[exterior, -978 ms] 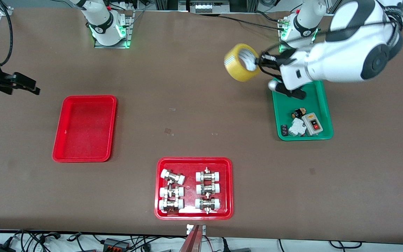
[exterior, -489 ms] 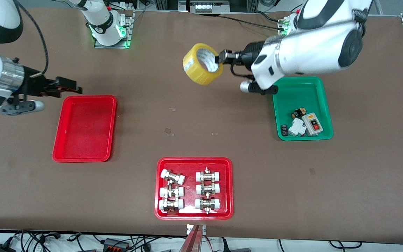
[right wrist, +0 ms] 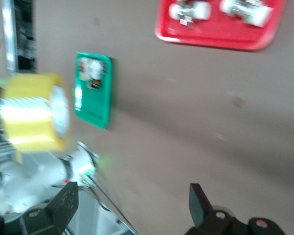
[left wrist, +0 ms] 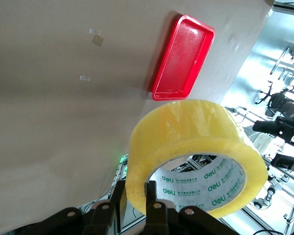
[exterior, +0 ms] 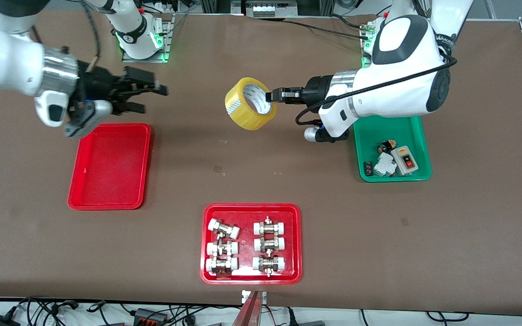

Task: Left arm passes tape to right arm into tray
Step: 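Close the right gripper on the tape rim beside the left gripper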

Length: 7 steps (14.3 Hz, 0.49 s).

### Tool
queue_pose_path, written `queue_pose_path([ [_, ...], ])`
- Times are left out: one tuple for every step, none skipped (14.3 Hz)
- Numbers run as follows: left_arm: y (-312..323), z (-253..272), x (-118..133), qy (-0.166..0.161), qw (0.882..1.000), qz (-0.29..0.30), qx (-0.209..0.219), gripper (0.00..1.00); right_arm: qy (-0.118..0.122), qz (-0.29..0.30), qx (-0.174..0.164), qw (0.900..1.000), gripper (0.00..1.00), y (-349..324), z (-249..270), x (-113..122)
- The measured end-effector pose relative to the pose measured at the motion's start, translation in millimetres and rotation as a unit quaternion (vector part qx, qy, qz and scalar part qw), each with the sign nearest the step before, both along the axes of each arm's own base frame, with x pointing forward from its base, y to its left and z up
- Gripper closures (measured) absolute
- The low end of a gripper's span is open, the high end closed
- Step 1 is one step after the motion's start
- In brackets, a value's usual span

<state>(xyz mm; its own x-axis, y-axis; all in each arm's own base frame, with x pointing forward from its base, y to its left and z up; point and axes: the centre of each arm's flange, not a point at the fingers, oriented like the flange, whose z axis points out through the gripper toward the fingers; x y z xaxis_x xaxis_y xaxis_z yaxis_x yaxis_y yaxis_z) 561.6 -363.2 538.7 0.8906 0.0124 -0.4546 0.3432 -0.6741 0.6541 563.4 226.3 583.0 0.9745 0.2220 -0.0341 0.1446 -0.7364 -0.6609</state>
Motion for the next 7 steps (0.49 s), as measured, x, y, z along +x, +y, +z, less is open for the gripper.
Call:
queue_pose_path([
  [-1, 0, 0, -0.001, 1.0, 0.0, 0.0, 0.8, 0.002, -0.011, 0.014, 1.0, 0.0, 18, -2, 2],
  [-1, 0, 0, -0.001, 1.0, 0.0, 0.0, 0.8, 0.002, -0.02, 0.023, 1.0, 0.0, 34, -3, 5],
  [-1, 0, 0, -0.001, 1.0, 0.001, 0.0, 0.8, 0.003, -0.029, 0.027, 0.999, 0.0, 49, -3, 7],
  [-1, 0, 0, -0.001, 1.0, 0.001, 0.0, 0.8, 0.005, -0.035, 0.029, 0.999, 0.0, 64, 0, 8],
  [-1, 0, 0, -0.001, 1.0, 0.001, 0.0, 0.8, 0.007, -0.039, 0.03, 0.999, 0.0, 78, 3, 9],
  [-1, 0, 0, -0.001, 1.0, 0.001, 0.0, 0.8, 0.007, -0.041, 0.032, 0.999, 0.0, 89, 7, 8],
  [0, 0, 1, -0.002, 1.0, 0.001, -0.001, 0.8, 0.008, -0.043, 0.033, 0.998, 0.0, 95, 10, 8],
])
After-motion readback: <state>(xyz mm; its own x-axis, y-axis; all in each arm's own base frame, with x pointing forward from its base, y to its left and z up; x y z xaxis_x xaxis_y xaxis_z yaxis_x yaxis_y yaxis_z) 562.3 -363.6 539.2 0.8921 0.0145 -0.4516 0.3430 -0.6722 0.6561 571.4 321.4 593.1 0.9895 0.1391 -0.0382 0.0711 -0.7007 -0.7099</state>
